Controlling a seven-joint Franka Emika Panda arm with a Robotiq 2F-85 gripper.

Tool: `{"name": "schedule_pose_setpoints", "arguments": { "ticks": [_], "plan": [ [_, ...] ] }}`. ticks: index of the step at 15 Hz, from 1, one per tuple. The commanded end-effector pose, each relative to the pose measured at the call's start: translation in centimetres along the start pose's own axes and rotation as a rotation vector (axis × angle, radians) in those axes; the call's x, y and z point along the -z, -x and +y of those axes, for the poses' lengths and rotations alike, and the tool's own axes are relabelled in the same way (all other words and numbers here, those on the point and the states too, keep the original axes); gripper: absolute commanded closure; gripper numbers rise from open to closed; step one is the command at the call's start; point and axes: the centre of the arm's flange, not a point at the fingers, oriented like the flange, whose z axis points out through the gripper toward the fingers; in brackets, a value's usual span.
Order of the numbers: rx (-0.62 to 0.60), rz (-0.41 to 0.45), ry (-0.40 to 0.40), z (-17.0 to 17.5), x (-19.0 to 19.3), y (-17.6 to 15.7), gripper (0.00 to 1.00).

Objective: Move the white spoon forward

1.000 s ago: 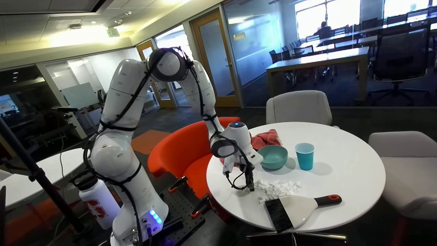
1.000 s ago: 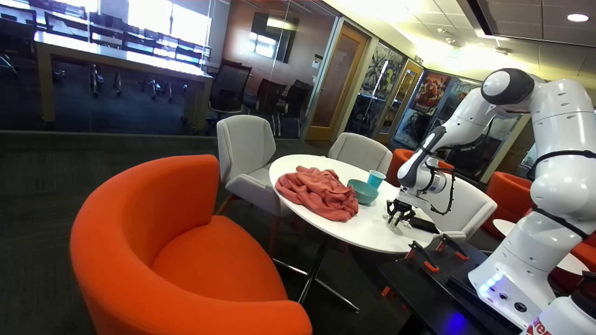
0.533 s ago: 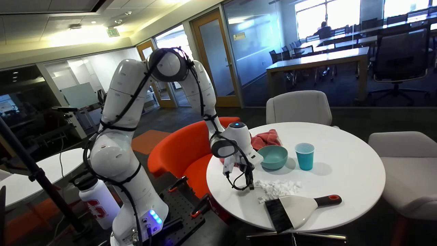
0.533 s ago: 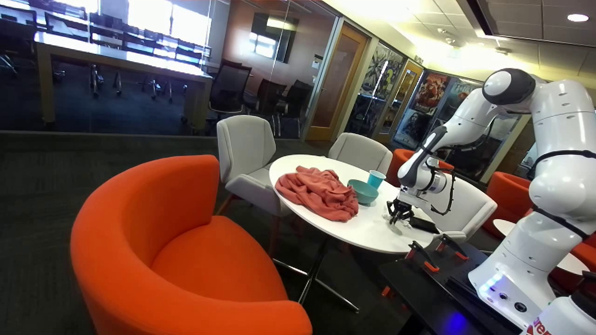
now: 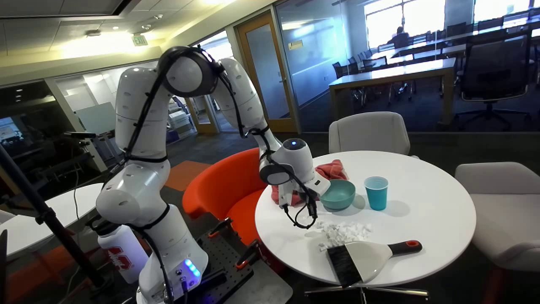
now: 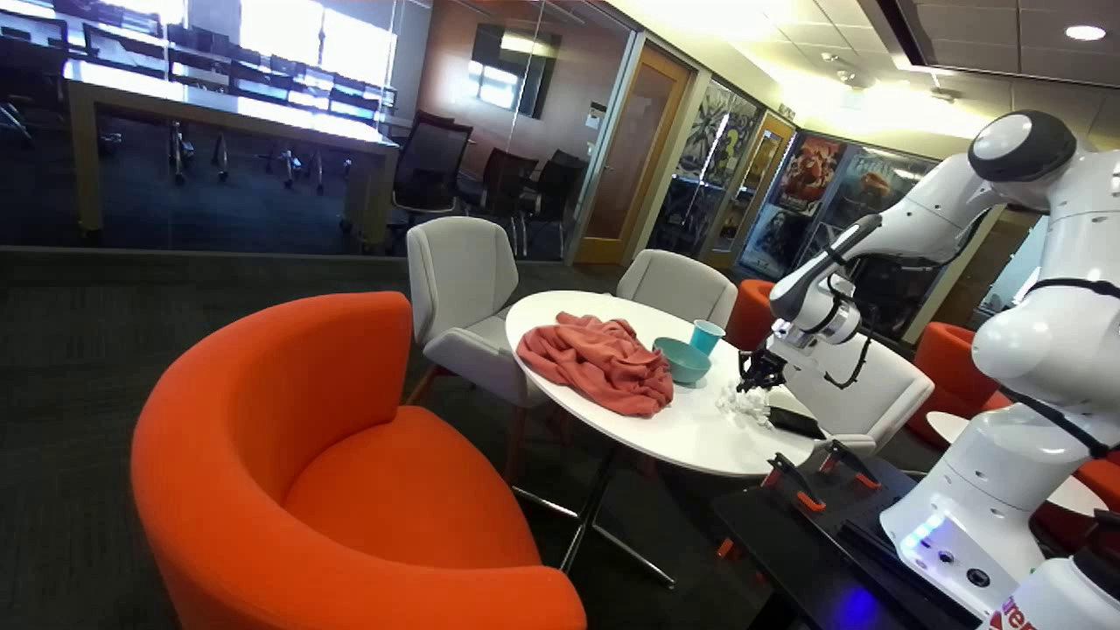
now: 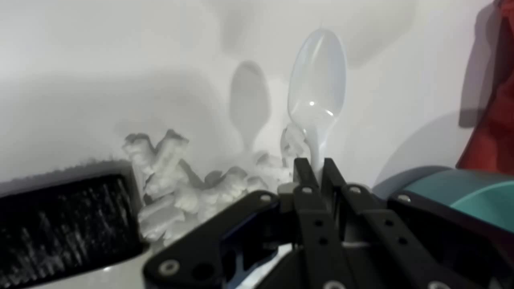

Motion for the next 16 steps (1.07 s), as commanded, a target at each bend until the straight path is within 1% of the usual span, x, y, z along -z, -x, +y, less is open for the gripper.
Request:
{"name": "schedule_pose_setpoints", "arguments": {
  "ticks": [1,3,5,6,7,11,12,13,14,16],
  "plan": [
    [-0.078,0.059,-0.045,2.3,3.3,-2.2,0.98],
    [-0.144,0.121,-0.061,3.1,4.0,-4.2,0.98],
    [-0.190,0.171,-0.052,3.7,4.2,-6.5,0.98],
    [-0.147,0.126,-0.045,3.7,4.0,-5.1,0.98],
    [-0.151,0.135,-0.045,4.0,4.2,-5.6,0.91],
    [-0.152,0.125,-0.044,4.0,3.7,-5.3,0.91],
    [-0.222,0.189,-0.043,3.3,2.5,-6.3,0.98],
    [-0.273,0.246,-0.058,2.9,1.6,-8.0,0.98],
    [-0.326,0.260,-0.075,2.6,1.0,-10.1,0.98],
    [-0.407,0.319,-0.097,2.3,0.1,-14.0,0.98]
  ]
}}
